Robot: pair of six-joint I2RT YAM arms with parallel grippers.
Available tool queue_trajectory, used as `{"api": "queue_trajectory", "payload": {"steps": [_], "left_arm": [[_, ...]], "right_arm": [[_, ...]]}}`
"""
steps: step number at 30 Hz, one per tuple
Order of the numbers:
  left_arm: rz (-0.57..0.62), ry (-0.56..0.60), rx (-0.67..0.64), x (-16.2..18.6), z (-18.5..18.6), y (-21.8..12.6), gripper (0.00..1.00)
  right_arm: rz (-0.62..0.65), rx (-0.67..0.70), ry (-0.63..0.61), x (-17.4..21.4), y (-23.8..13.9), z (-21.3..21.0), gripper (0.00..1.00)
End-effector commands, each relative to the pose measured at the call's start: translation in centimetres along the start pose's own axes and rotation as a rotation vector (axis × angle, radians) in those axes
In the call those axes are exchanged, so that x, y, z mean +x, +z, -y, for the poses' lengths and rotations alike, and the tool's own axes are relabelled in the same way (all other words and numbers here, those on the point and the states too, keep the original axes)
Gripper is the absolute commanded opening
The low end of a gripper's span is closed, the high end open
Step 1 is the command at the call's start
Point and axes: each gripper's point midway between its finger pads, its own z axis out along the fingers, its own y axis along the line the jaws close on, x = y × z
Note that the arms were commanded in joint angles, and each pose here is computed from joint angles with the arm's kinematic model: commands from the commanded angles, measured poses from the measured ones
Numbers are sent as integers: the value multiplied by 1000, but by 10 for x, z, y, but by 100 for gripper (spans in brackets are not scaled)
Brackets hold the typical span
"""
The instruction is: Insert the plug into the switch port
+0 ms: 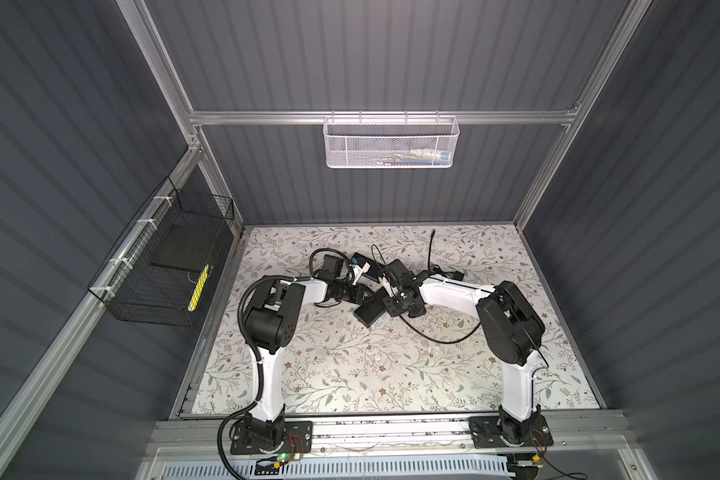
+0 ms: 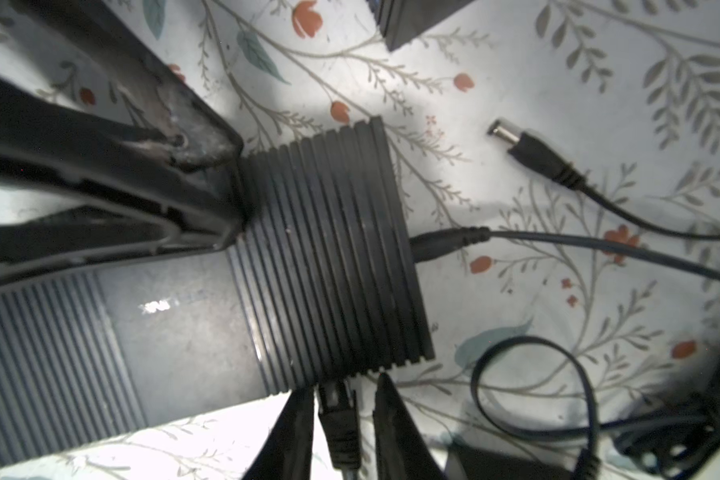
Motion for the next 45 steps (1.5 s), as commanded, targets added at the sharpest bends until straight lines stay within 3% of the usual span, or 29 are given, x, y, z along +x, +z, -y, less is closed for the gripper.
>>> {"api": "queue_trajectory", "payload": {"steps": [1, 8, 14, 35, 45], "left_arm": [[-123, -71, -35, 37, -8, 6, 29], [-127, -56, -44, 32, -9, 6, 29], [-122, -47, -35, 27, -8, 6, 29], [-99, -20, 3, 10, 2, 8, 29], [-109, 8, 45, 4, 13, 27, 29]], "right_arm": [[16, -10, 19, 1, -11, 7, 30], [-2, -82, -24, 23, -31, 7, 38], [0, -134, -93, 24, -29, -1, 38], [-49, -138, -124, 25, -1, -4, 16], [-41, -135, -128, 22, -2, -6, 6]]}}
